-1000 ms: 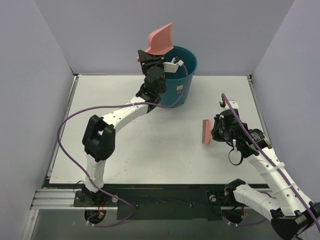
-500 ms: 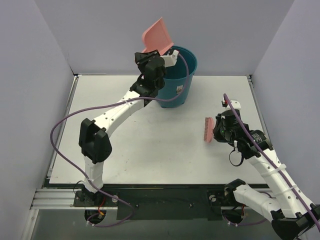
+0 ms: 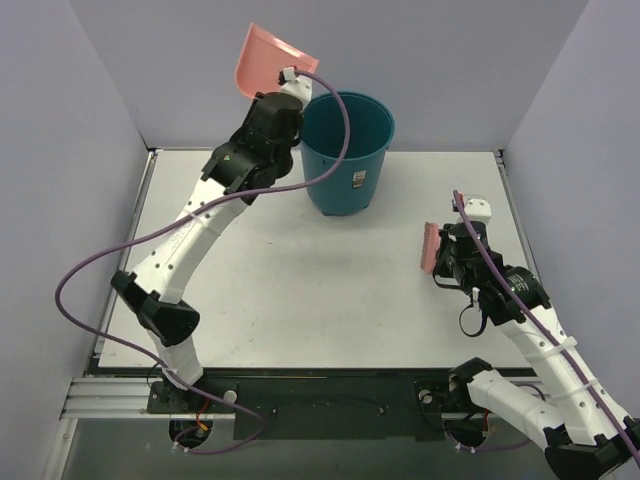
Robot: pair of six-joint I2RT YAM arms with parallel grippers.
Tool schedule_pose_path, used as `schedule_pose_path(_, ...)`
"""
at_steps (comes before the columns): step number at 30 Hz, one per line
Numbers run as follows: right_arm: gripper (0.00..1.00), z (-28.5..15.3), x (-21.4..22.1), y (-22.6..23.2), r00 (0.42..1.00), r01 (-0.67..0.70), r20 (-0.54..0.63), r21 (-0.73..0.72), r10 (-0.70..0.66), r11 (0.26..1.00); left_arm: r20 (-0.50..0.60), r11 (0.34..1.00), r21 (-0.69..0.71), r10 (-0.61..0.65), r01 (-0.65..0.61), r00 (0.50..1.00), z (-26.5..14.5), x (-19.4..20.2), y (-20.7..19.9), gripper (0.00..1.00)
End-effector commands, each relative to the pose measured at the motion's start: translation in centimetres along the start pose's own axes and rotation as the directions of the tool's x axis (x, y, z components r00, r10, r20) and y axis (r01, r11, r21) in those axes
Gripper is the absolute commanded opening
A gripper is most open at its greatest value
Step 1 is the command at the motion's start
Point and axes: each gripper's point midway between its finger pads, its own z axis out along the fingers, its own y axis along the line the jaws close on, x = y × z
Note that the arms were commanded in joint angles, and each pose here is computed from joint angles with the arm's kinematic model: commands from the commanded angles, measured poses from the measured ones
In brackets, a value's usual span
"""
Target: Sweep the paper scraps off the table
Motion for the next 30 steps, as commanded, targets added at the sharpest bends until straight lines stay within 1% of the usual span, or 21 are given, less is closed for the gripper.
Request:
schedule_pose_path(1, 0.00, 0.1, -1.1, -1.2, 0.998, 0.003, 0.063, 0.060, -0.006, 0.998, -0.116, 0.931, 0.196, -0.289, 0.308, 0.950, -6.0, 2.9, 0.8, 0.00)
schedule_pose_path(2, 0.00, 0.1, -0.9, -1.2, 0.998, 0.005, 0.060, 0.057, -0.008, 0.998, -0.167, 0.920, 0.212, -0.298, 0.329, 0.940, -6.5, 4.4, 0.0, 0.00)
schedule_pose_path(5, 0.00, 0.0, -0.9, -1.4, 0.998, -0.002, 0.068, 0.059, -0.002, 0.998, -0.246, 0.859, 0.315, -0.336, 0.403, 0.909, -9.2, 6.7, -1.6, 0.00)
schedule_pose_path(6, 0.00, -0.1, -0.8, -1.5, 0.997, -0.002, 0.071, 0.063, -0.003, 0.998, -0.302, 0.851, 0.319, -0.326, 0.417, 0.896, -9.3, 8.6, -3.0, 0.00)
schedule_pose_path(7, 0.00, -0.2, -0.8, -1.6, 0.997, -0.004, 0.074, 0.065, -0.001, 0.998, -0.340, 0.826, 0.349, -0.330, 0.444, 0.881, -10.3, 9.9, -3.9, 0.00)
schedule_pose_path(8, 0.00, -0.2, -0.8, -1.6, 0.997, -0.005, 0.076, 0.062, 0.000, 0.998, -0.363, 0.819, 0.361, -0.317, 0.446, 0.876, -10.6, 10.8, -4.6, 0.00)
schedule_pose_path(9, 0.00, -0.2, -0.8, -1.6, 0.997, -0.004, 0.074, 0.061, -0.001, 0.998, -0.402, 0.806, 0.369, -0.310, 0.463, 0.861, -11.3, 12.5, -5.5, 0.00)
schedule_pose_path(10, 0.00, -0.2, -0.8, -1.6, 0.997, -0.007, 0.075, 0.059, 0.003, 0.998, -0.416, 0.799, 0.377, -0.305, 0.468, 0.857, -11.6, 13.1, -6.0, 0.00)
schedule_pose_path(11, 0.00, -0.2, -0.8, -1.6, 0.997, -0.006, 0.074, 0.061, 0.002, 0.998, -0.452, 0.781, 0.397, -0.289, 0.481, 0.844, -12.3, 14.6, -7.3, 0.00)
schedule_pose_path(12, 0.00, -0.1, -0.7, -1.5, 0.997, -0.009, 0.073, 0.056, 0.005, 0.998, -0.466, 0.772, 0.408, -0.283, 0.488, 0.838, -12.7, 15.2, -8.0, 0.00)
schedule_pose_path(13, 0.00, 0.0, -0.7, -1.6, 0.997, -0.010, 0.071, 0.060, 0.006, 0.998, -0.503, 0.748, 0.437, -0.257, 0.499, 0.826, -13.4, 16.5, -9.8, 0.00)
schedule_pose_path(14, 0.00, 0.0, -0.6, -1.6, 0.998, -0.008, 0.068, 0.064, 0.004, 0.998, -0.521, 0.734, 0.455, -0.239, 0.504, 0.819, -13.9, 17.1, -10.8, 0.00)
schedule_pose_path(15, 0.00, 0.1, -0.6, -1.7, 0.998, -0.013, 0.068, 0.068, 0.009, 0.998, -0.542, 0.732, 0.465, -0.209, 0.497, 0.814, -14.3, 18.5, -12.7, 0.00)
schedule_pose_path(18, 0.00, 0.2, -0.8, -1.8, 0.997, -0.022, 0.069, 0.074, 0.017, 0.997, -0.580, 0.704, 0.514, -0.135, 0.489, 0.804, -15.7, 20.8, -17.2, 0.00)
schedule_pose_path(19, 0.00, 0.3, -0.8, -1.9, 0.997, -0.027, 0.069, 0.079, 0.021, 0.996, -0.589, 0.693, 0.527, -0.119, 0.491, 0.799, -16.0, 21.6, -19.2, 0.00)
schedule_pose_path(23, 0.00, -0.1, -1.5, -2.0, 0.996, -0.047, 0.078, 0.087, 0.040, 0.995, -0.638, 0.647, 0.544, -0.094, 0.534, 0.764, -15.8, 23.8, -24.2, 0.00)
schedule_pose_path(24, 0.00, -0.2, -1.8, -1.9, 0.995, -0.062, 0.084, 0.084, 0.055, 0.995, -0.654, 0.630, 0.558, -0.067, 0.540, 0.754, -16.0, 24.4, -25.4, 0.00)
schedule_pose_path(27, 0.00, -0.6, -2.6, -1.1, 0.992, -0.095, 0.086, 0.043, 0.091, 0.995, -0.671, 0.628, 0.562, -0.036, 0.539, 0.741, -15.8, 25.9, -27.5, 0.00)
schedule_pose_path(30, 0.00, -0.5, -3.0, 0.7, 0.983, -0.160, 0.083, -0.037, 0.163, 0.986, -0.696, 0.588, 0.589, 0.020, 0.554, 0.718, -16.4, 27.9, -30.3, 0.02)
